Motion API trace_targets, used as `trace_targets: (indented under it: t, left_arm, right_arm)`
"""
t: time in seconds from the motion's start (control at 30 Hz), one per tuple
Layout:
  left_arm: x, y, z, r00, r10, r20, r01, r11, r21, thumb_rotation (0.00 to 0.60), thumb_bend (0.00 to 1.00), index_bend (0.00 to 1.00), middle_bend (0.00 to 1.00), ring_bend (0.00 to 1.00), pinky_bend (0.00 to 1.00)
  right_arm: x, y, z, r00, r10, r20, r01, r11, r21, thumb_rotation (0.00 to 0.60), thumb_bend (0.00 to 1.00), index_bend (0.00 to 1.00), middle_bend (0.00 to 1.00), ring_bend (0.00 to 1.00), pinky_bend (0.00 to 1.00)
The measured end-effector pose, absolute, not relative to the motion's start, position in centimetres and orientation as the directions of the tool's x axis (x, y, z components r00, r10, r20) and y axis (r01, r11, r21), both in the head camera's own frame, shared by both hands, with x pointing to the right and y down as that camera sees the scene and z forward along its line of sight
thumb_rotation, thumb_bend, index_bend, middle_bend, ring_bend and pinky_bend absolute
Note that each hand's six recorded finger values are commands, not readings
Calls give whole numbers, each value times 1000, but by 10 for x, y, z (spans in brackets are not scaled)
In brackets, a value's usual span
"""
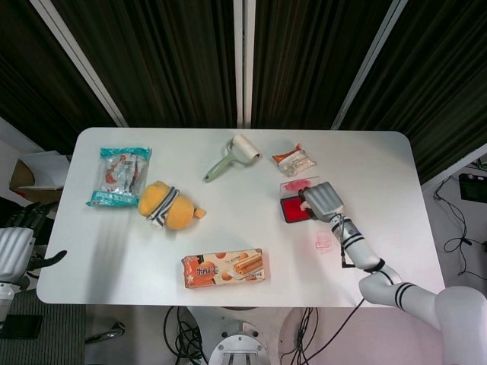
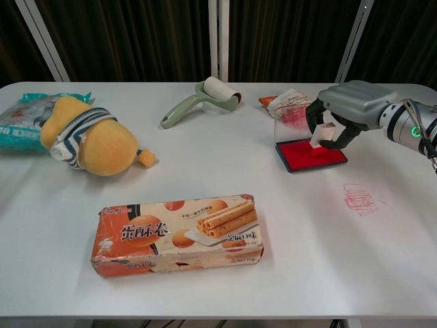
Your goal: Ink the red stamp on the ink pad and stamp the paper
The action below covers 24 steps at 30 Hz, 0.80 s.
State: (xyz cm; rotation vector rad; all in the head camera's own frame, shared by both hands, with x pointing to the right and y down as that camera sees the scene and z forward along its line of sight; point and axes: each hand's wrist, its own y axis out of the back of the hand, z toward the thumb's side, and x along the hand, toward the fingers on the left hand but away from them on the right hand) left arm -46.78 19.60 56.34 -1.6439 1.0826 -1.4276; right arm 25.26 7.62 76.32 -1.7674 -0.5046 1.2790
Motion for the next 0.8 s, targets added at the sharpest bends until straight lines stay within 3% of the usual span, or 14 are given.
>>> trace_targets:
  t: [0.23,0.37,0.6,0.8]
  left_arm:
    - [-462,195,566,57,-911,409,-151,-413,-898,600,121,132,183,118,210]
    - [-460,195,567,63,-909,411,-150,-416,-897,600,121,132,183,118,210]
    - [-458,197,569,67,-906,419,-145,-424,-894,600,121,132,183,118,210]
    - [-457,195,568,72,-906,416,-138,-423,-896,600,121,132,183,118,210]
  right_arm:
    - [258,80,725,432,756,-491,-93,-505,-858,600,380,716,619,809,1000]
    - [277,100,709,441,745,-500,-106,-510,-853,600,379,718,618,809,1000]
    - [309,155,709,456,705,-543,-164,-534,-830,600,370,708,606,809,1000]
    - [323,178,714,469,681,-562,-191,-543,-818,600,364,699,597,808,1000]
